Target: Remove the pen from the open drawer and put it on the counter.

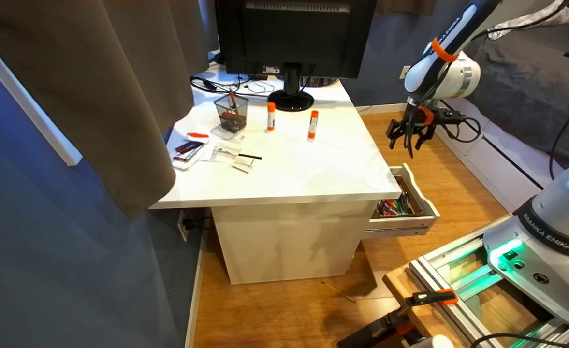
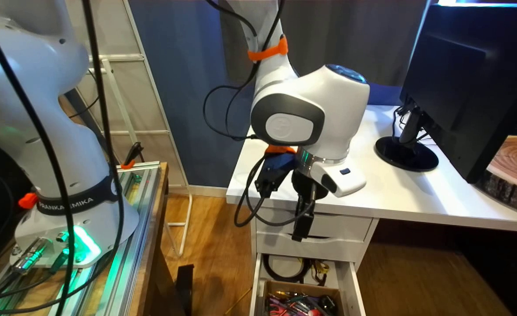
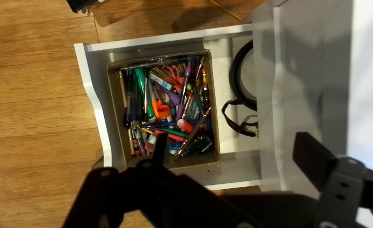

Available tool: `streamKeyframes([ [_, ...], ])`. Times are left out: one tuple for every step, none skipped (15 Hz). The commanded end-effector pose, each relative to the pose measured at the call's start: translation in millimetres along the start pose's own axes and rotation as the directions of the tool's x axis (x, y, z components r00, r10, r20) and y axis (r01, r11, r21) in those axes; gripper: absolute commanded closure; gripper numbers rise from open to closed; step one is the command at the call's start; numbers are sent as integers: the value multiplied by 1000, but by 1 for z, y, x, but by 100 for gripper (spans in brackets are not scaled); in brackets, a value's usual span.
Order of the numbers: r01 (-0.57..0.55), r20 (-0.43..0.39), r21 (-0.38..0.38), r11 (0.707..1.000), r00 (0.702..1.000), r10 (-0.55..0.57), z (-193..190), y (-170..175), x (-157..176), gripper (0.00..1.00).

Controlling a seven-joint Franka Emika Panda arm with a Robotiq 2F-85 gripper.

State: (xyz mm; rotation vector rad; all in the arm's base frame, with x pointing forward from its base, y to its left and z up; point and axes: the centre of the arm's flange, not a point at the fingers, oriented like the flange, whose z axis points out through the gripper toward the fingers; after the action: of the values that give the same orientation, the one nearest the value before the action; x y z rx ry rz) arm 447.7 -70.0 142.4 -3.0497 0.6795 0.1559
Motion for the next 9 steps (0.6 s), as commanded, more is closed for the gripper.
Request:
streamKeyframes([
  [25,41,2,1000,999,-25,45,37,34,0],
  [26,66,11,1000,997,-27,60,50,43,0],
  [35,94,14,999,995,-37,75,62,49,0],
  [58,114,26,998,992,-61,89,72,56,0],
  [72,138,46,996,987,-78,104,79,62,0],
  [83,163,60,995,982,-92,120,83,69,0],
  [88,185,75,993,978,-101,134,87,73,0],
  [84,205,88,993,974,-101,148,88,79,0],
  [68,237,109,992,967,-93,162,86,84,0],
])
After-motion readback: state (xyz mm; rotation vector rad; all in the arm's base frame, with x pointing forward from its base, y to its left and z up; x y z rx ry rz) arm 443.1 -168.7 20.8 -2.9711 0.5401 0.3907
